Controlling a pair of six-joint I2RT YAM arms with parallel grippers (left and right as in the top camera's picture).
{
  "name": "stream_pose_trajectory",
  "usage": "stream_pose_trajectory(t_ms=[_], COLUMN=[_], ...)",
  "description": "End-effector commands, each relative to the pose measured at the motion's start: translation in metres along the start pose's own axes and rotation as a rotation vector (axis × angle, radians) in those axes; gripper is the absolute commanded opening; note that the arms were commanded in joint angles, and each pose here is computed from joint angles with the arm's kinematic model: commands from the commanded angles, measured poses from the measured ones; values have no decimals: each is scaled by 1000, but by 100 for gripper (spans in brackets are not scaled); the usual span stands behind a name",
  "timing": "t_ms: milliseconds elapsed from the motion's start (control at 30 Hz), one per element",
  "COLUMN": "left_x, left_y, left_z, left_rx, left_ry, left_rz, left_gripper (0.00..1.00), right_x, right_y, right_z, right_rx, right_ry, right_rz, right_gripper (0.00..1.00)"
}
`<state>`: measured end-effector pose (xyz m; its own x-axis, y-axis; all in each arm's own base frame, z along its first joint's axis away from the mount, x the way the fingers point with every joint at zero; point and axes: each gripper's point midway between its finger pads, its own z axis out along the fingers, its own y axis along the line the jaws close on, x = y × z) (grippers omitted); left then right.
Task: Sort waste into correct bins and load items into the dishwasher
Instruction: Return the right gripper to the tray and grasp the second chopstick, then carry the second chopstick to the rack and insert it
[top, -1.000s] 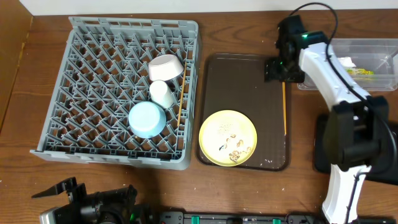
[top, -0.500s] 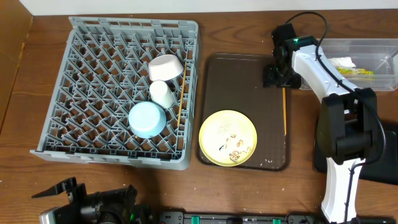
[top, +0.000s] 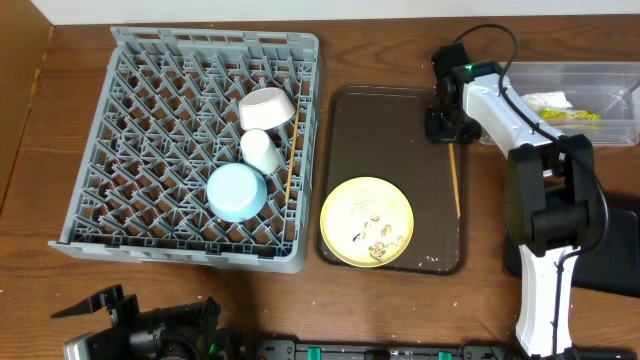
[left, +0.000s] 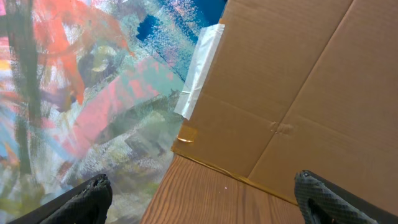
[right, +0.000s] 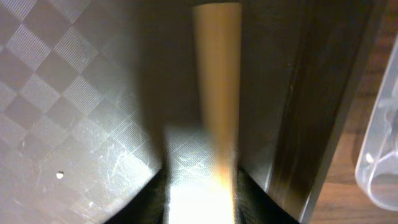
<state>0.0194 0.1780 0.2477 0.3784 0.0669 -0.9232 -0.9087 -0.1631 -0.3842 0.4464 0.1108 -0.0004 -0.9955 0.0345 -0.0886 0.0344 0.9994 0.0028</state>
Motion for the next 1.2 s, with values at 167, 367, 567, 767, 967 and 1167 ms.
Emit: stream_pose_trajectory(t_ms=[167,367,567,767,967,1167], left_x=[-3,-3,-3,-3,-3,-3], left_y=[10,10,10,10,10,10], left_z=[0,0,0,0,0,0], left_rx=[-51,-51,-51,-51,-51,-51], left_ry=[15,15,15,15,15,15], left_rz=[-21,-21,-21,-21,-21,-21], left_gripper=[95,95,95,95,95,95], right_x=[27,-1,-47,-52,-31,-14], right_y=[20,57,125,200,290,323], right_z=[28,-41,-149,-175,-209,-207], right_rx=[-91,-300,-649,-783,-926,-836], right_ry=[131,33,-147,-209,-276,-381], right_rz=[4,1,40,95,76,109], right_gripper=[1,1,1,1,1,1])
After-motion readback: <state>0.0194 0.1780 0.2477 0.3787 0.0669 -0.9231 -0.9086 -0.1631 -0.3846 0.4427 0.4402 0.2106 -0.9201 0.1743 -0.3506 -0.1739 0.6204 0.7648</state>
